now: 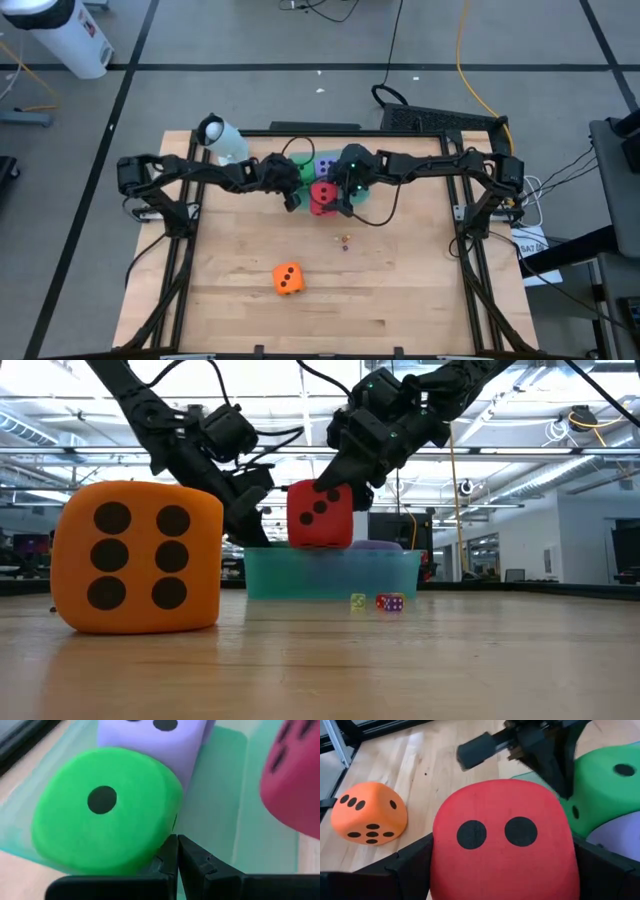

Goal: Pick & Place Dice
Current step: Put the large red dice into the blue bin

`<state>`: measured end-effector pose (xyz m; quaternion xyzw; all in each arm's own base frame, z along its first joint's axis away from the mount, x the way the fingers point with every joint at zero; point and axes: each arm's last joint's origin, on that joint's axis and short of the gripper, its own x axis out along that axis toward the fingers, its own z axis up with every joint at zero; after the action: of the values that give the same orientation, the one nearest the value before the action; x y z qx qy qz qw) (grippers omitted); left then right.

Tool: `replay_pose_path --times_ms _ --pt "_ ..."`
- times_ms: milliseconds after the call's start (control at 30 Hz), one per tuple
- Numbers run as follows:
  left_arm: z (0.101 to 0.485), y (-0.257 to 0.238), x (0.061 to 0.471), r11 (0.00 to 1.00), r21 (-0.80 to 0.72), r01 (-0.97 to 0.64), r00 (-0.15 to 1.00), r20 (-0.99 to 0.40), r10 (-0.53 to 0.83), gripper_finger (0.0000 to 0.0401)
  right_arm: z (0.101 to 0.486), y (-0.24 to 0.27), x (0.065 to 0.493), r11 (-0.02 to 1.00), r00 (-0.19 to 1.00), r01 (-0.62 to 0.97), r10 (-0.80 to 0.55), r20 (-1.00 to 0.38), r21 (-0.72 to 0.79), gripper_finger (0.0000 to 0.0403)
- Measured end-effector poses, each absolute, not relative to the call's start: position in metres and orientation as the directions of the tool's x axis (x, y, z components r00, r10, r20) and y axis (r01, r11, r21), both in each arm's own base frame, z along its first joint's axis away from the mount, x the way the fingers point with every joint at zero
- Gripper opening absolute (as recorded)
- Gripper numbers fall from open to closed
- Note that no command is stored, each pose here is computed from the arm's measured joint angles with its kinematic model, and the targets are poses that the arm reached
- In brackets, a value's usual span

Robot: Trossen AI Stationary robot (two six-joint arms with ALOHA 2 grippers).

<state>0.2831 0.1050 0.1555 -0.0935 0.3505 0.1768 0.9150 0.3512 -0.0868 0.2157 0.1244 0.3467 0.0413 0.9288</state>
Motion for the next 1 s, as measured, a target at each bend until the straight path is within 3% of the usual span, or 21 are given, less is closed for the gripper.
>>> replay_pose_path --times_ms 333,700,1000 --pt "0.159 0.109 0.286 0.886 -0.056 -0.46 0.709 -0.624 0.329 0.0021 0.213 -0.091 0.347 0.953 0.731 -0.001 0.206 -0.65 0.302 0.0357" --pt "0.151 0.108 0.285 0.866 -0.088 -0.491 0.671 -0.673 0.312 0.0021 0.213 -0.091 0.347 0.949 0.73 0.01 0.208 -0.651 0.314 0.0357" --pt "0.146 0.108 0.287 0.827 -0.061 -0.558 0.64 -0.667 0.382 0.0021 0.213 -0.091 0.347 0.948 0.729 0.015 0.208 -0.652 0.319 0.0357"
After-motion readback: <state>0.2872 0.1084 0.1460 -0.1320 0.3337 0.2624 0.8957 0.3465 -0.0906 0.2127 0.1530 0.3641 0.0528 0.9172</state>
